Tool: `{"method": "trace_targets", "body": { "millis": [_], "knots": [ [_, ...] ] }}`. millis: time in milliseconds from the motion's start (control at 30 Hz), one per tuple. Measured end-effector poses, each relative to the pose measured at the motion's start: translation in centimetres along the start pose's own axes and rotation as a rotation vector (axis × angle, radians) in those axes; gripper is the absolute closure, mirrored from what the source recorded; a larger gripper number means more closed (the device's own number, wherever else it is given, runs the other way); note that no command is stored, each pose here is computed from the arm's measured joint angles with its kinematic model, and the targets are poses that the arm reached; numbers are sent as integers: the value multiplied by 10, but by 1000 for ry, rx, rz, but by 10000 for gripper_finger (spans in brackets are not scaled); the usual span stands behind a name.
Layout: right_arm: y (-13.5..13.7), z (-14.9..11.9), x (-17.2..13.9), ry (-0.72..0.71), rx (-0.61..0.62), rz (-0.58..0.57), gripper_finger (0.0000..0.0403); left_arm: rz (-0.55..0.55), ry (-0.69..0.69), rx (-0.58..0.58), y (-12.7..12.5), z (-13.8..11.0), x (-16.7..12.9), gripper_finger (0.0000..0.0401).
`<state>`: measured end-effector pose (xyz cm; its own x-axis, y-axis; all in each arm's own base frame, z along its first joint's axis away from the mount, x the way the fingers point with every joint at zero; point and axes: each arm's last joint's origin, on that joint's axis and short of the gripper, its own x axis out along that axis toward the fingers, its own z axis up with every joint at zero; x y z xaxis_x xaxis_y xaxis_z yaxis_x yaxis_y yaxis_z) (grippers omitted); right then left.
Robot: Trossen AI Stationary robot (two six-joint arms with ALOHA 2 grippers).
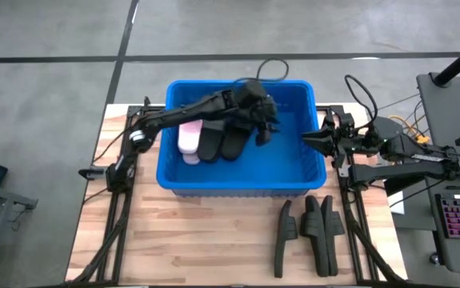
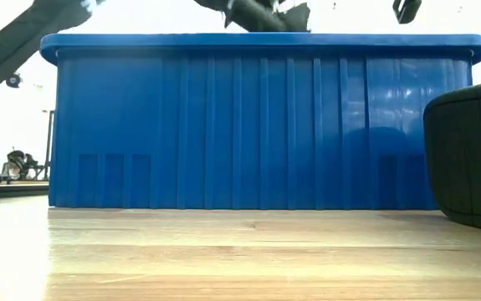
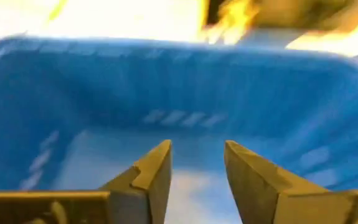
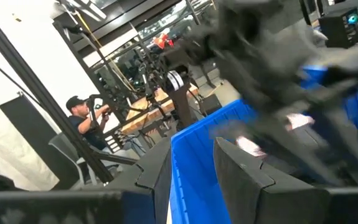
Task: Pick and place slides into bin
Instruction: Put the left black slipper into the blue bin
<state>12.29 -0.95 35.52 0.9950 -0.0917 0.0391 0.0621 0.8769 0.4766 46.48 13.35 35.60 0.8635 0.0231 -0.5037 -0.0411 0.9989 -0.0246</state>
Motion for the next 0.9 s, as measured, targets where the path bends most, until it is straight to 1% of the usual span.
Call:
{"method": "trace_targets", "body": {
  "millis": [67,133,200,233,300,367,433,533,600,700,800,867,900],
  "knots": [
    [0,0,0,1,-3,2,291,-94,-68,-38,-14,15,-17,268],
    [0,0,0,6,-6,12,291,-147,-150,-29,-31,30,-35,284],
    [1,0,-1,13,-25,32,291,-181,-214,2,-49,44,-57,313],
    [1,0,-1,16,-36,44,291,-193,-275,34,-58,53,-70,331],
    [2,0,-1,25,-44,63,291,-221,-336,69,-77,65,-98,370],
    [2,0,-2,31,-43,74,291,-245,-412,96,-93,75,-128,392],
    [3,-1,-2,36,-38,80,291,-265,-462,87,-106,82,-155,389],
    [3,-1,2,43,-71,107,291,-278,-521,11,-122,88,-196,383],
    [6,-1,3,61,-122,175,291,-296,-550,-27,-131,89,-220,382],
    [14,1,10,57,-173,343,291,-272,-561,-52,-143,86,-254,381],
    [22,4,20,-1,-171,427,291,-169,-521,-22,-149,76,-280,381],
    [27,3,27,-27,-180,461,290,-87,-486,5,-147,67,-298,381],
    [29,1,32,-24,-187,473,288,-50,-463,-2,-145,63,-307,381]
  ]
}}
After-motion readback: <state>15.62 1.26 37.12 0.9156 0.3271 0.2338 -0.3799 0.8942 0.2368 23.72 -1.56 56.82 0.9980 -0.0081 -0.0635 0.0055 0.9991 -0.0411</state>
